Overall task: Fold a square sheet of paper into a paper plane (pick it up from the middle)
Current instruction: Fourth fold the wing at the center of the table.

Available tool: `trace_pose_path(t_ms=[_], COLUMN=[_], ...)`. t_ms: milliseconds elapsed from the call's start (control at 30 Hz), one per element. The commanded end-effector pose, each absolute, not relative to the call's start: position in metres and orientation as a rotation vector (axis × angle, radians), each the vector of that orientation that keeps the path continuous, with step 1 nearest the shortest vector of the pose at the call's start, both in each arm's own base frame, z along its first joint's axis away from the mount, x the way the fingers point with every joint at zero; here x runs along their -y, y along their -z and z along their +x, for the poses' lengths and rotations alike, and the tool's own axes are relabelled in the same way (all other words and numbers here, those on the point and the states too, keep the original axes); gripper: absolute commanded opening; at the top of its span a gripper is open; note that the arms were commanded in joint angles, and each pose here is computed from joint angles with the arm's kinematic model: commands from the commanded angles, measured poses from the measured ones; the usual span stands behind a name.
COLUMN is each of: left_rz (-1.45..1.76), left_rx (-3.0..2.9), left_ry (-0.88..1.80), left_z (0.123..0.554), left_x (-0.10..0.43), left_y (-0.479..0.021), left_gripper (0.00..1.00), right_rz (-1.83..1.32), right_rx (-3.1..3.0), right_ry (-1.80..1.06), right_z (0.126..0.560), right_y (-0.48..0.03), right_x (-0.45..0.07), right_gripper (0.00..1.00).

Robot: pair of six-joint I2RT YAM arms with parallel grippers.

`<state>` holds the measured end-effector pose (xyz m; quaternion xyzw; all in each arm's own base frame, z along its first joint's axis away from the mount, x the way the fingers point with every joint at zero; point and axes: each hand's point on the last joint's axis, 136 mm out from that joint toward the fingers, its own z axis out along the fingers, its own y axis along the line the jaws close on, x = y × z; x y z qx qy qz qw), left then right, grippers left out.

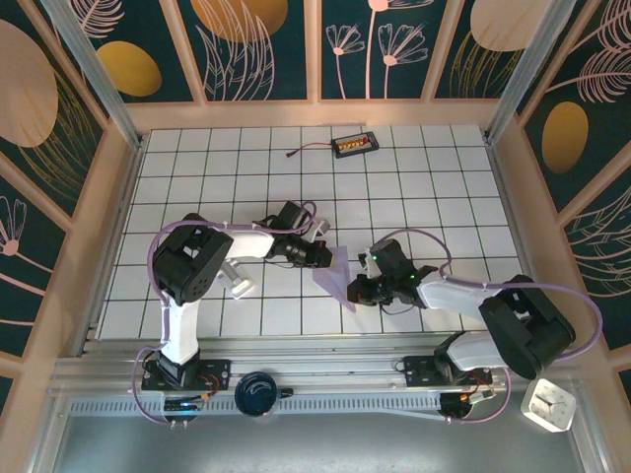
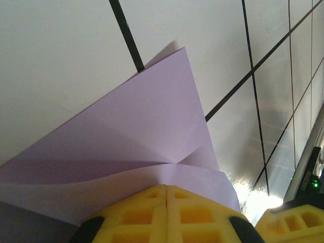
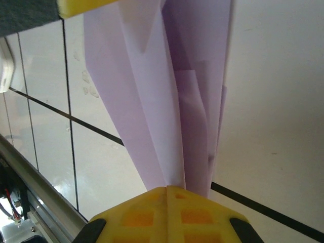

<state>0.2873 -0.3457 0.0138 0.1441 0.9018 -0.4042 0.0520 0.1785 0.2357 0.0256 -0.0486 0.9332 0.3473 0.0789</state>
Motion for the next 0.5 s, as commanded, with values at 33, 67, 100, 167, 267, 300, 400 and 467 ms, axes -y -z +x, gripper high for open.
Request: trace_pose_path(t_ms=[33,67,100,167,267,300,400,467], left_rz=[0.378,0.378,0.378,0.379,0.379,0.376,0.368,0.362], left_rx=[-2.856,-2.857,-2.857,-2.857,-2.852,-2.850,-2.836,-2.813], left_ry=[1.063,1.062,1.063,1.066,1.070,1.071,1.092,1.112], left_z=[0.285,0.285,0.285,0.285,0.286,0.287,0.289,0.292], left_x=[0.321,0.321,0.322,0.322,0.323,0.323,0.326,0.330], left_y=[0.026,0.027,0.027,0.027,0.025,0.024,0.018,0.010], left_gripper=[0.05,0.05,0.05,0.05,0.06,0.07,0.14,0.18], right_rz=[-0.168,-0.166,-0.160,-0.154,-0.140,-0.132,-0.103,-0.087], right_rx=[-2.795,-2.803,-2.807,-2.822,-2.846,-2.855,-2.875,-2.883], right_ry=[-1.028,-1.018,-1.010,-1.005,-0.993,-0.987,-0.972,-0.968], right_z=[0.183,0.183,0.183,0.181,0.176,0.174,0.168,0.164], right_y=[-0.022,-0.019,-0.017,-0.011,-0.003,0.000,0.005,0.007], right_x=[-0.239,-0.238,-0.236,-0.234,-0.230,-0.228,-0.221,-0.218], right_gripper=[0.00,0.00,0.00,0.00,0.00,0.00,0.00,0.00])
